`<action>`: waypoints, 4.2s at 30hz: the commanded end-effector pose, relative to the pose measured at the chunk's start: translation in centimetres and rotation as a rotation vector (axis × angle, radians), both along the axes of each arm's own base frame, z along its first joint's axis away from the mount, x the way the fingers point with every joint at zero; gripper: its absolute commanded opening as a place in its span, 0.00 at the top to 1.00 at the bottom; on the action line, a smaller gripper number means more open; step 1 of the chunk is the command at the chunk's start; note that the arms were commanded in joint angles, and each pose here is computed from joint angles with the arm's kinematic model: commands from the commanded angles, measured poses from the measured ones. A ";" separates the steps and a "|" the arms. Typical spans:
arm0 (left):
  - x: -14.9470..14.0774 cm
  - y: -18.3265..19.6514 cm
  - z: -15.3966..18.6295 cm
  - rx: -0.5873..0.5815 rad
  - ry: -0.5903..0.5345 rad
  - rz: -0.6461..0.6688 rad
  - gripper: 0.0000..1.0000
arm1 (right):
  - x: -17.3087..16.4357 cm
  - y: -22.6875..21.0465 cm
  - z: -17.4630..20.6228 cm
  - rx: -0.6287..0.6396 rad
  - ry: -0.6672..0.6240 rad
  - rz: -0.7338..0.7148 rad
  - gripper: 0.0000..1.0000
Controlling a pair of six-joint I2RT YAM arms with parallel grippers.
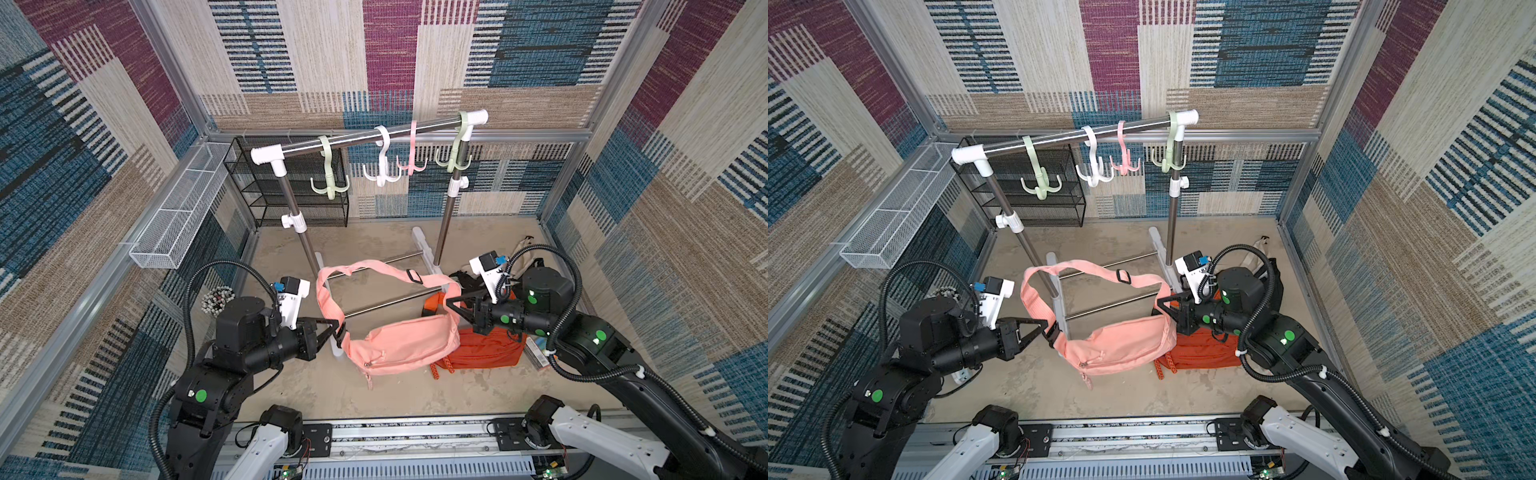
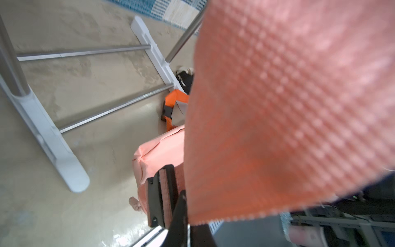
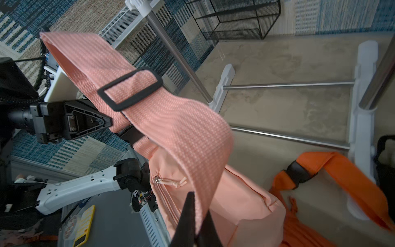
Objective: Take the bag off the hook
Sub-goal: Place the bag at the center of the board.
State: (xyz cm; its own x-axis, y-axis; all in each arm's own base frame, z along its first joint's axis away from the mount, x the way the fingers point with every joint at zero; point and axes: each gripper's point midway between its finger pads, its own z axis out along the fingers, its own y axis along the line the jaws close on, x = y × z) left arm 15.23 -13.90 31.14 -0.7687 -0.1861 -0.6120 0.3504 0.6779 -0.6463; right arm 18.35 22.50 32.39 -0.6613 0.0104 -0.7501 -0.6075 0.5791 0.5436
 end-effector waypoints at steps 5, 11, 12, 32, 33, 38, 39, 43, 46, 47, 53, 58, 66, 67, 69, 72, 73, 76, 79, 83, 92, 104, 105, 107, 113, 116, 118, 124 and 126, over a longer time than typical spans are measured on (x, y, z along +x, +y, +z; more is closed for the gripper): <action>-3.6 -0.6 -4.6 -0.135 0.304 0.022 1.00 | -4.5 -2.8 -5.0 0.009 0.368 -0.094 1.00; 2.1 0.7 -9.4 0.023 0.356 0.172 1.00 | 0.9 0.0 -11.0 -0.158 0.357 -0.113 1.00; 3.3 0.5 -9.8 0.039 0.347 0.169 1.00 | 2.2 0.3 -12.1 -0.198 0.345 -0.132 1.00; 13.0 1.4 -14.8 0.280 0.268 0.236 1.00 | 15.1 1.5 -16.4 -0.448 0.025 -0.349 0.98; 13.1 1.6 -14.9 0.291 0.262 0.244 1.00 | 15.3 1.5 -16.5 -0.443 0.021 -0.357 0.98; 14.0 2.0 -14.5 0.335 0.234 0.249 1.00 | 16.2 1.3 -17.4 -0.446 0.018 -0.402 0.95; 14.2 2.1 -14.6 0.348 0.235 0.251 1.00 | 16.4 1.3 -17.6 -0.451 0.018 -0.408 0.94; 14.7 2.3 -15.2 0.389 0.252 0.242 1.00 | 17.4 1.2 -19.1 -0.496 0.012 -0.436 0.93; 14.9 2.3 -15.6 0.401 0.255 0.240 1.00 | 18.0 1.0 -20.0 -0.521 -0.003 -0.451 0.93; 15.0 2.3 -15.7 0.404 0.253 0.239 0.99 | 18.2 1.1 -20.2 -0.523 -0.010 -0.450 0.93; 15.8 2.6 -16.3 0.443 0.227 0.237 0.93 | 19.2 1.6 -21.4 -0.522 -0.042 -0.433 0.93; 16.9 2.0 -16.9 0.452 0.244 0.210 0.90 | 20.4 1.1 -23.1 -0.544 -0.005 -0.443 0.93; 17.3 1.4 -17.0 0.438 0.272 0.188 0.87 | 20.0 0.3 -23.9 -0.515 0.048 -0.458 0.93; 17.1 1.5 -16.8 0.440 0.269 0.191 0.87 | 19.8 0.2 -23.6 -0.504 0.049 -0.461 0.92; 16.9 1.7 -16.2 0.437 0.254 0.196 0.86 | 19.3 -0.1 -23.0 -0.487 0.050 -0.471 0.92; 16.5 1.9 -15.6 0.434 0.241 0.203 0.85 | 18.6 -0.6 -21.5 -0.453 0.032 -0.481 0.91; 16.3 1.9 -15.4 0.429 0.236 0.204 0.85 | 18.4 -0.7 -21.1 -0.445 0.026 -0.482 0.91; 15.9 1.8 -15.0 0.417 0.235 0.201 0.84 | 17.7 -0.6 -20.3 -0.430 0.022 -0.456 0.89; 15.6 1.8 -14.5 0.405 0.228 0.206 0.84 | 16.8 -0.7 -21.0 -0.441 0.046 -0.429 0.89; 15.4 1.9 -13.4 0.390 0.205 0.215 0.84 | 15.4 -1.3 -21.9 -0.444 0.075 -0.421 0.89; 15.2 2.1 -11.7 0.379 0.164 0.228 0.84 | 13.8 -1.8 -21.9 -0.427 0.094 -0.415 0.82; 14.1 3.2 -7.8 0.369 0.053 0.277 0.82 | 14.4 -4.5 -16.0 -0.429 0.021 -0.566 0.52; 13.9 3.3 -7.3 0.369 0.033 0.281 0.82 | 14.4 -4.6 -15.5 -0.426 0.014 -0.572 0.52; 13.5 3.8 -6.2 0.374 -0.011 0.297 0.80 | 14.2 -4.9 -14.4 -0.403 -0.004 -0.587 0.51; 12.1 6.3 -3.7 0.413 -0.153 0.396 0.67 | 13.8 -6.3 -9.9 -0.331 -0.093 -0.647 0.50; 11.5 7.6 -3.0 0.429 -0.232 0.455 0.52 | 13.6 -7.6 -7.4 -0.308 -0.160 -0.704 0.45; 11.4 8.6 -3.1 0.445 -0.254 0.505 0.42 | 13.4 -8.6 -5.9 -0.304 -0.210 -0.742 0.38; 11.5 11.3 -4.9 0.543 -0.220 0.636 0.32 | 12.7 -11.5 -4.7 -0.342 -0.292 -0.843 0.17; 12.0 12.0 -6.0 0.589 -0.216 0.658 0.30 | 12.6 -12.8 -5.1 -0.376 -0.295 -0.876 0.11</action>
